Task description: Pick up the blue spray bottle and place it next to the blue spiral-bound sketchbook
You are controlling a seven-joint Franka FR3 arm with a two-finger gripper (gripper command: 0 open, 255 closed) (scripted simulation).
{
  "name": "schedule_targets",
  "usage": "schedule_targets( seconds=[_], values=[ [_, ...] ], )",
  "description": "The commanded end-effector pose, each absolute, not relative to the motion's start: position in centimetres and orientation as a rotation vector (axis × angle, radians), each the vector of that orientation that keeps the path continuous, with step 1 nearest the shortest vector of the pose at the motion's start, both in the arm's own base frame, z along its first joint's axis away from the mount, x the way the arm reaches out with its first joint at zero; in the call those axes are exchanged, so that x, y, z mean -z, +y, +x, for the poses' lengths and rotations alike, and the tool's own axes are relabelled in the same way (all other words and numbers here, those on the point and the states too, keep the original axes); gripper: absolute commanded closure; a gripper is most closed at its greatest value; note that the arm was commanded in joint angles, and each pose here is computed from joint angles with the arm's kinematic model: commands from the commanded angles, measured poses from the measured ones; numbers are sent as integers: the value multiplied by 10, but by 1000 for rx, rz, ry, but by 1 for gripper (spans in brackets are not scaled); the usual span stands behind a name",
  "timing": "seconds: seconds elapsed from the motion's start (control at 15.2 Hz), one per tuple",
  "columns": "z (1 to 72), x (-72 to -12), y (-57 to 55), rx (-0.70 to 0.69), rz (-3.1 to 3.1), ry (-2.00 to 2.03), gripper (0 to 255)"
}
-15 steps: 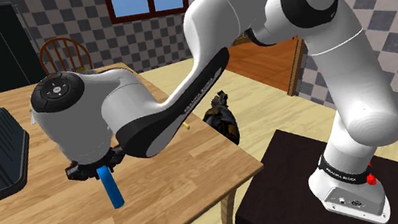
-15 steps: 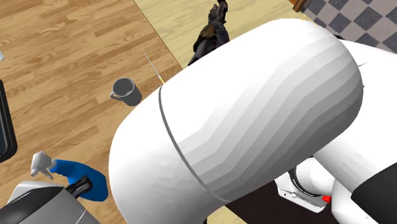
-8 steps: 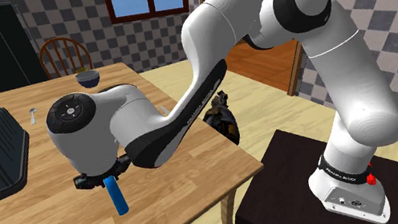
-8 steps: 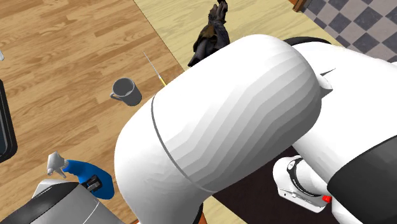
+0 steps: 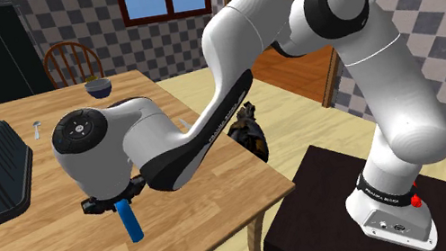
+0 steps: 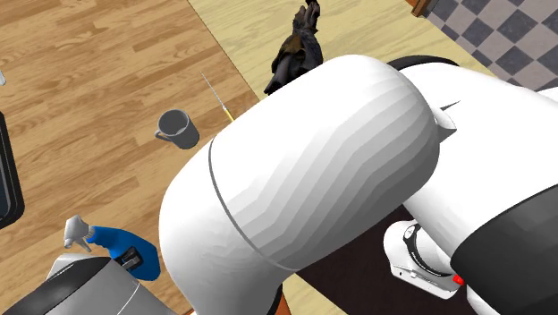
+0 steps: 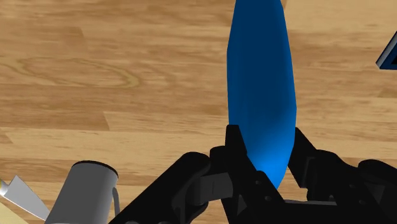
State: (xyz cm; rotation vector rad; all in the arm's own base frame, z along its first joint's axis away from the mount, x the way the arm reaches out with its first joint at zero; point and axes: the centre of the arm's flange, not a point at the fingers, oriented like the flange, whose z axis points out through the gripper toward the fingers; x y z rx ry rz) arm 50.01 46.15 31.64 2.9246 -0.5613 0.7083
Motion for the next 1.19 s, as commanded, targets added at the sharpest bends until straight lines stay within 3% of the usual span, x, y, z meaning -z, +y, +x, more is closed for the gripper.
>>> schedule_targets(
  seconds=[0.0,0.07,0.4,0.66,1.12],
  values=[
    [500,-312,460,-696,2921,-561,255],
    [500,-312,460,-696,2920,-561,0],
    [500,-312,460,-696,2921,-561,0],
    [479,-356,469,-696,2921,-561,0],
    [479,-356,469,-696,2921,-561,0]
  ],
)
